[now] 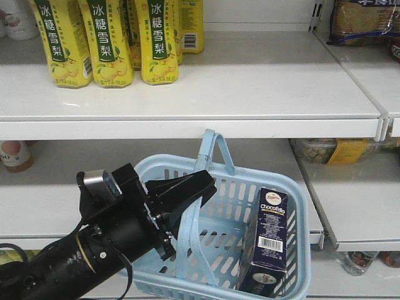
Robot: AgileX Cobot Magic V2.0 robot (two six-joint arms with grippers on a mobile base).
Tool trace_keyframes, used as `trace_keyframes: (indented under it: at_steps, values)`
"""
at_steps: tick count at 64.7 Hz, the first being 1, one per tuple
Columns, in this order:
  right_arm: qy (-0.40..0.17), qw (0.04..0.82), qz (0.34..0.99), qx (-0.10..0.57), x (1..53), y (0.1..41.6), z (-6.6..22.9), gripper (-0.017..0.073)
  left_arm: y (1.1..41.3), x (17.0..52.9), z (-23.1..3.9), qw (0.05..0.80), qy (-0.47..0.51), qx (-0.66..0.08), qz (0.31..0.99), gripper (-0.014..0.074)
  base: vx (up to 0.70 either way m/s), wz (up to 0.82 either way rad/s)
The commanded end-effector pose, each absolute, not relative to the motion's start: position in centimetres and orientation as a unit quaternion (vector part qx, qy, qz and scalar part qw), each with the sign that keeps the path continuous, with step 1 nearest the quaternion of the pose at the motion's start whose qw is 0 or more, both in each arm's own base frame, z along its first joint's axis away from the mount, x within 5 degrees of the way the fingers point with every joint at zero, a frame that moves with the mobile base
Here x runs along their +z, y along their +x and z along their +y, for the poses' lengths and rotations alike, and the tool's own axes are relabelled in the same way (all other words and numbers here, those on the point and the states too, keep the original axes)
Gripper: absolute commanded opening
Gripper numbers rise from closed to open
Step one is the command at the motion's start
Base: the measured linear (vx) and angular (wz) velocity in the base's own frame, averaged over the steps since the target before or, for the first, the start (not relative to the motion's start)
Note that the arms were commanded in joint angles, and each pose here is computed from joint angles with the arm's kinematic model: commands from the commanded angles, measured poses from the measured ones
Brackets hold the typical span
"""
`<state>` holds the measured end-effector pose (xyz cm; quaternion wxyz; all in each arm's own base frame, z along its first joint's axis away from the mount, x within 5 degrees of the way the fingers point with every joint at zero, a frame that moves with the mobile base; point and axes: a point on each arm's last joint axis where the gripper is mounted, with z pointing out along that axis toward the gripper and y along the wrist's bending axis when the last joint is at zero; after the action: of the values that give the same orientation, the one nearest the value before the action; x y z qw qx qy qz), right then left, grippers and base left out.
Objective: Left arm holds basket, right arm returns cookies
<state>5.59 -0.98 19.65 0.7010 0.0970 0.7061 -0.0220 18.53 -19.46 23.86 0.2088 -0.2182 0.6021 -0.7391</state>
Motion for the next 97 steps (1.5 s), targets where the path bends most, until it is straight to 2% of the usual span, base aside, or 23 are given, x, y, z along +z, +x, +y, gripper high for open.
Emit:
trace_keyframes:
  at_steps: [1,97]
  values:
    - [0.087,0.716,0.692,-0.026,19.64,5.74,-0.94,-0.0006,18.94,28.14,-17.89,0.261,-0.212,-0.827,0.451,0.0,0.03,0.01]
    - [0.087,0.716,0.692,-0.026,19.64,5.74,-0.94,-0.0006,18.94,28.14,-17.89,0.261,-0.212,-0.827,0.451,0.0,0.02,0.02]
